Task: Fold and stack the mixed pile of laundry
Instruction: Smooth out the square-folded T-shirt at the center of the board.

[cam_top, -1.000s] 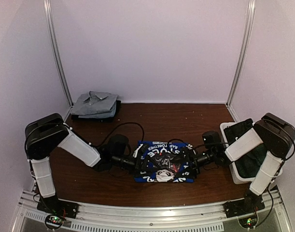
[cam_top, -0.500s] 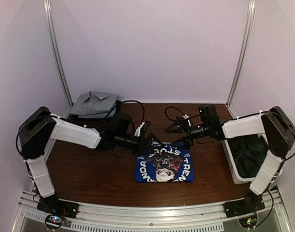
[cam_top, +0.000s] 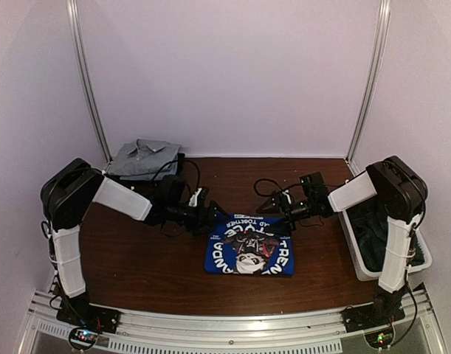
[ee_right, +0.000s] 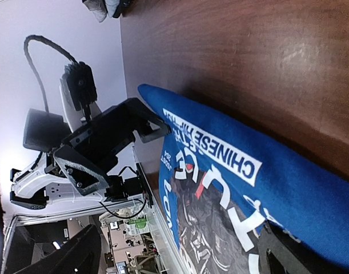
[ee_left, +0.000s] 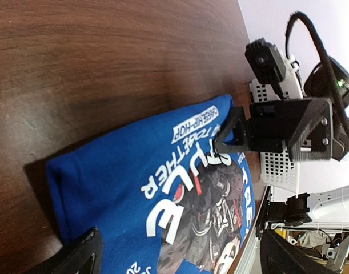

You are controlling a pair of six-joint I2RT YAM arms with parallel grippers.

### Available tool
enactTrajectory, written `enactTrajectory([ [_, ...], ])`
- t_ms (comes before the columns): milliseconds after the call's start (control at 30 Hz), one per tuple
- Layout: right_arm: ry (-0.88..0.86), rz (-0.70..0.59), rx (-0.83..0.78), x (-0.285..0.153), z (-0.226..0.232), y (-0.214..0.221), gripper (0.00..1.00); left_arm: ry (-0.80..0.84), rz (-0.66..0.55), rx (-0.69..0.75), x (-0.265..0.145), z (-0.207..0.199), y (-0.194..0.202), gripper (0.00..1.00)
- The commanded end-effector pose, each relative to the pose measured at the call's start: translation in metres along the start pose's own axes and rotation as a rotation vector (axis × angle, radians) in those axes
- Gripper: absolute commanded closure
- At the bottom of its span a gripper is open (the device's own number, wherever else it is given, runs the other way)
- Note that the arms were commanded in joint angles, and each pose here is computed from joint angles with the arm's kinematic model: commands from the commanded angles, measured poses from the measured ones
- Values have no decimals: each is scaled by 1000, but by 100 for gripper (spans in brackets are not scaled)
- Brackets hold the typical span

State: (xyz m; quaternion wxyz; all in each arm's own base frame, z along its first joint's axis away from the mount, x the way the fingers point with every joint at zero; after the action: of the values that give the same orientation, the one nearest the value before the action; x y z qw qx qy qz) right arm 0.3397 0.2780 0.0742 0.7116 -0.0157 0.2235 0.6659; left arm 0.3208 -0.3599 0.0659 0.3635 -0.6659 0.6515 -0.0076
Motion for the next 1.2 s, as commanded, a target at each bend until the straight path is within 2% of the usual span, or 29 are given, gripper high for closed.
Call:
enactTrajectory([
  [0, 13, 73, -12, 20, 8, 47, 3, -133, 57, 45, -16, 20, -1, 2],
  [67, -6, 97, -32, 22, 23, 69, 4, -149, 66, 96, -22, 11, -13, 2],
  [167, -3, 45, -83, 0, 43, 70, 4, -198, 84, 171, -41, -14, -22, 2],
  [267, 43, 4, -145, -15, 50, 62, 3, -235, 117, 219, -59, -31, -14, 2],
  [367, 75, 41, -145, -7, 44, 60, 4, -173, 183, 249, -56, -50, 9, 2],
  [500, 42, 92, -114, 12, 28, 52, 14, -48, 245, 224, -31, -66, 53, 2],
  [633, 85, 116, -76, 21, -3, 47, 26, -62, 290, 160, -17, -46, 79, 2],
  [800, 129, 154, -58, 29, -22, 75, 28, -211, 334, 206, -16, -4, 62, 2],
  [933, 105, 194, -88, 39, 0, 101, 30, -358, 312, 195, -30, 41, 34, 2],
  [1033, 70, 109, -123, 20, 30, 89, 30, -383, 262, 341, -41, 21, 1, 2],
  [1167, 76, -34, -132, -22, 56, 77, 31, -359, 203, 604, -50, -46, -19, 2],
])
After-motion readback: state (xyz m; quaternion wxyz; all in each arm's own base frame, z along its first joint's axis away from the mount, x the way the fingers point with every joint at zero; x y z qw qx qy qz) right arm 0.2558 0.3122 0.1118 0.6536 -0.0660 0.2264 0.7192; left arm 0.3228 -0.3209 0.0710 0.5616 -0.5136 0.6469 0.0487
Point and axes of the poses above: each gripper's point midway between its finger pads, its own x axis out along the fingers, its own z axis along the line the jaws close on, y = z × x, the point moved 2 cm from there along -x, back along the fingers, and after that the axes turned 15 degrees about x, right-handed, at the moved point
